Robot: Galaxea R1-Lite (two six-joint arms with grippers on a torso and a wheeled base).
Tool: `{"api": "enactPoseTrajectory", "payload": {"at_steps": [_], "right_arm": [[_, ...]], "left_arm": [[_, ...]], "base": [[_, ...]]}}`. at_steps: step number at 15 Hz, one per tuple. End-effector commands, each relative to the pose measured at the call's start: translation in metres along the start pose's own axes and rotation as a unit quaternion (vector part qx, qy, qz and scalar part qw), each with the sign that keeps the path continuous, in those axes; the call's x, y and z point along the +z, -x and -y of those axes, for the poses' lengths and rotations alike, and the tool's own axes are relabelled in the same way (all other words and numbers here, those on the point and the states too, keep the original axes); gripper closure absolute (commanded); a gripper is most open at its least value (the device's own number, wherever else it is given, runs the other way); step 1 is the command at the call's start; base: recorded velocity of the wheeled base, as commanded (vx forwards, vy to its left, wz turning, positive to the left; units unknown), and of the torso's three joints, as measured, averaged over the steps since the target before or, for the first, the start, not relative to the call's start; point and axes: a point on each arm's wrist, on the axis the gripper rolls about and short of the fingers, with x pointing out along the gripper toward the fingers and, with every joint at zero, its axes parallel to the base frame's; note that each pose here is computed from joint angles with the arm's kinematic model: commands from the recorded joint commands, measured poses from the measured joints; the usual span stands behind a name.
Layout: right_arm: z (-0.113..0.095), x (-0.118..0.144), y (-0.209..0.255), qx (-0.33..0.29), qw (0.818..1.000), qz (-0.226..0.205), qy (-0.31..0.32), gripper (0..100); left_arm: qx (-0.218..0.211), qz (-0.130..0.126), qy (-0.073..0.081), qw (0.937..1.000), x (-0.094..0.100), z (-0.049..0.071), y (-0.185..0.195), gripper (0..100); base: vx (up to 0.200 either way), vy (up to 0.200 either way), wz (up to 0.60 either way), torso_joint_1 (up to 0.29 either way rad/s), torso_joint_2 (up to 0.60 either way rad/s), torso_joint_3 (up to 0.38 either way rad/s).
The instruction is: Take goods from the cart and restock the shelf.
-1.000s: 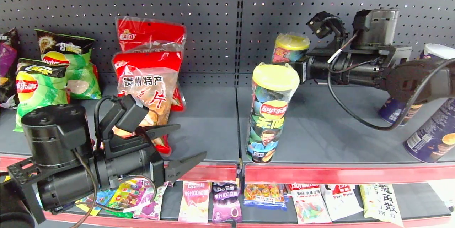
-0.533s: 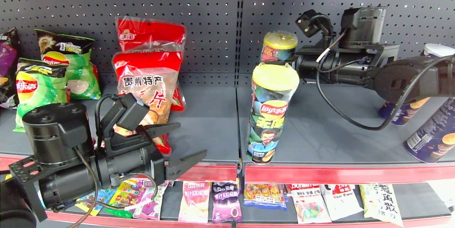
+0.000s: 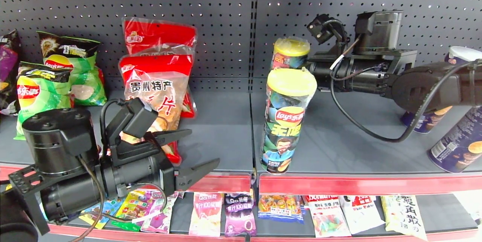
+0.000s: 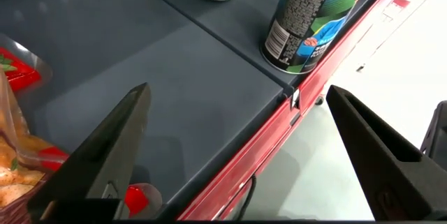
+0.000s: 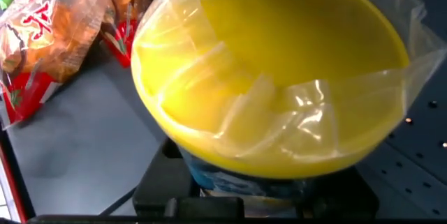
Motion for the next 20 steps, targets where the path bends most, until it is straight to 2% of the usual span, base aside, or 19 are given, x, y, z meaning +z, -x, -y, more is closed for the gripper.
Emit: {"api": "enactPoseTrajectory", "payload": {"at_steps": [1, 5, 6, 13, 15, 18, 20], "right_arm": [[-0.001, 0.0, 0.002, 0.001, 1.0, 0.0, 0.0, 100], [-0.003, -0.008, 0.002, 0.006, 1.0, -0.012, -0.003, 100], [-0.004, -0.009, 0.002, 0.009, 1.0, -0.013, -0.003, 0], [-0.007, -0.001, 0.017, 0.006, 1.0, -0.006, -0.003, 0], [-0.01, -0.01, 0.039, -0.015, 1.0, -0.024, -0.011, 0], [-0.012, -0.019, 0.072, -0.052, 0.997, -0.044, -0.024, 0], [-0.021, -0.026, 0.093, -0.054, 0.997, -0.052, -0.028, 0]], "left_arm": [[0.0, -0.001, 0.0, 1.0, 0.0, 0.0, -0.001, 0], [-0.001, -0.002, 0.0, 1.0, -0.001, 0.001, -0.001, 0], [0.0, -0.002, 0.001, 1.0, -0.001, 0.0, -0.001, 0], [-0.001, -0.005, 0.001, 1.0, -0.002, 0.0, -0.003, 0], [-0.004, -0.013, 0.003, 0.9999, -0.005, -0.001, -0.007, 0], [-0.004, -0.013, 0.002, 0.9999, -0.003, -0.002, -0.017, 0], [-0.001, -0.015, 0.001, 0.9999, -0.003, -0.004, -0.024, 0]], "base": [[0.0, 0.0, 0.0, 0.0, 0.0, 0.0], [0.0, 0.0, 0.0, 0.0, 0.0, 0.0], [0.0, 0.0, 0.0, 0.0, 0.0, 0.0], [0.0, 0.0, 0.0, 0.0, 0.0, 0.0], [0.0, 0.0, 0.0, 0.0, 0.0, 0.0], [0.0, 0.0, 0.0, 0.0, 0.0, 0.0], [0.0, 0.0, 0.0, 0.0, 0.0, 0.0]]}}
